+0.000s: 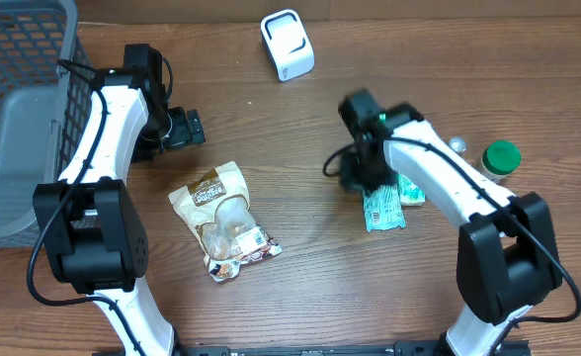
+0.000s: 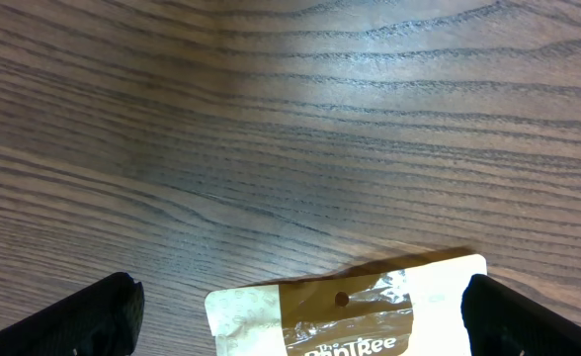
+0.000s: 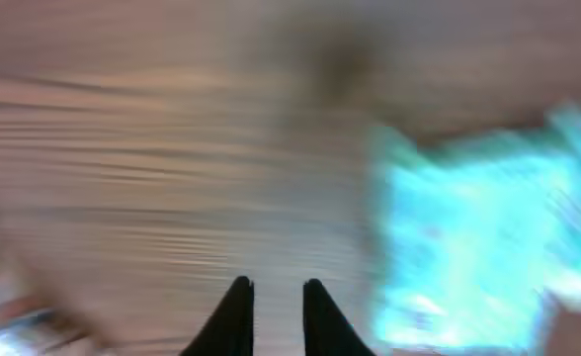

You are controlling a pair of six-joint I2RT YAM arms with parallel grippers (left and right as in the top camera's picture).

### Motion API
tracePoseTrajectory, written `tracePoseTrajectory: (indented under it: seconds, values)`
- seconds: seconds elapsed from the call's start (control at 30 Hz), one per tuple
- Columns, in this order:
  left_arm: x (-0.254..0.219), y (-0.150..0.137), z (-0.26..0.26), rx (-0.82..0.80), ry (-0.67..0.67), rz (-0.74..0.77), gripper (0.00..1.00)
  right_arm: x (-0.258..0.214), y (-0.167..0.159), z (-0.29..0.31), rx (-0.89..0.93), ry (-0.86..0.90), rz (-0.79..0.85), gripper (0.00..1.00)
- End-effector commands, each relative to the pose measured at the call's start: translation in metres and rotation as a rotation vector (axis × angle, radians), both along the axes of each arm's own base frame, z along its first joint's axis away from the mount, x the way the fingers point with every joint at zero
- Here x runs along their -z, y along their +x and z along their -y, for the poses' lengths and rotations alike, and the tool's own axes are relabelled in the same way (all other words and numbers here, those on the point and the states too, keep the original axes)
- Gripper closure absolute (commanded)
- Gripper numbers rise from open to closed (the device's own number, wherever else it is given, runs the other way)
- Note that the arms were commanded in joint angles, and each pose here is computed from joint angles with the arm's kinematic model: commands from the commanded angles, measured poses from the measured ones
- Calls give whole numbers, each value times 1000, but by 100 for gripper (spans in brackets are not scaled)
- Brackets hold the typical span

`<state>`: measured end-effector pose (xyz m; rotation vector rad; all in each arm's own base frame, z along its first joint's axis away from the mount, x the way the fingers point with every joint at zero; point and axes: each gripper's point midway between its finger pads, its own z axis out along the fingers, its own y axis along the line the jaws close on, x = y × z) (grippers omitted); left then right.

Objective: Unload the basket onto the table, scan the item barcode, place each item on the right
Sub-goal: 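Move the right gripper left onto the PanTree bag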

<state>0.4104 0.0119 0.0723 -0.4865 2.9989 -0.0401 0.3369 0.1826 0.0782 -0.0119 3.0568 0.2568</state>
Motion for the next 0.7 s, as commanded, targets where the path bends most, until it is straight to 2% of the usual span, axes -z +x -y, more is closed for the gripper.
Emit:
tracePoseTrajectory:
  seconds: [0.0, 0.27, 0.5, 0.67]
  values:
    - [-12, 4, -4, -2, 12, 35, 1, -25, -8, -62, -211, 234, 28, 82]
    - [-12, 5, -4, -2, 12, 35, 1, -35, -23, -148, -407, 361, 183, 80]
    - [-12, 5, -4, -2, 12, 35, 0, -29, -35, -193, -508, 319, 361, 76]
    - [-12, 5, -4, -2, 12, 35, 1, -25, -43, -214, -544, 331, 441, 78]
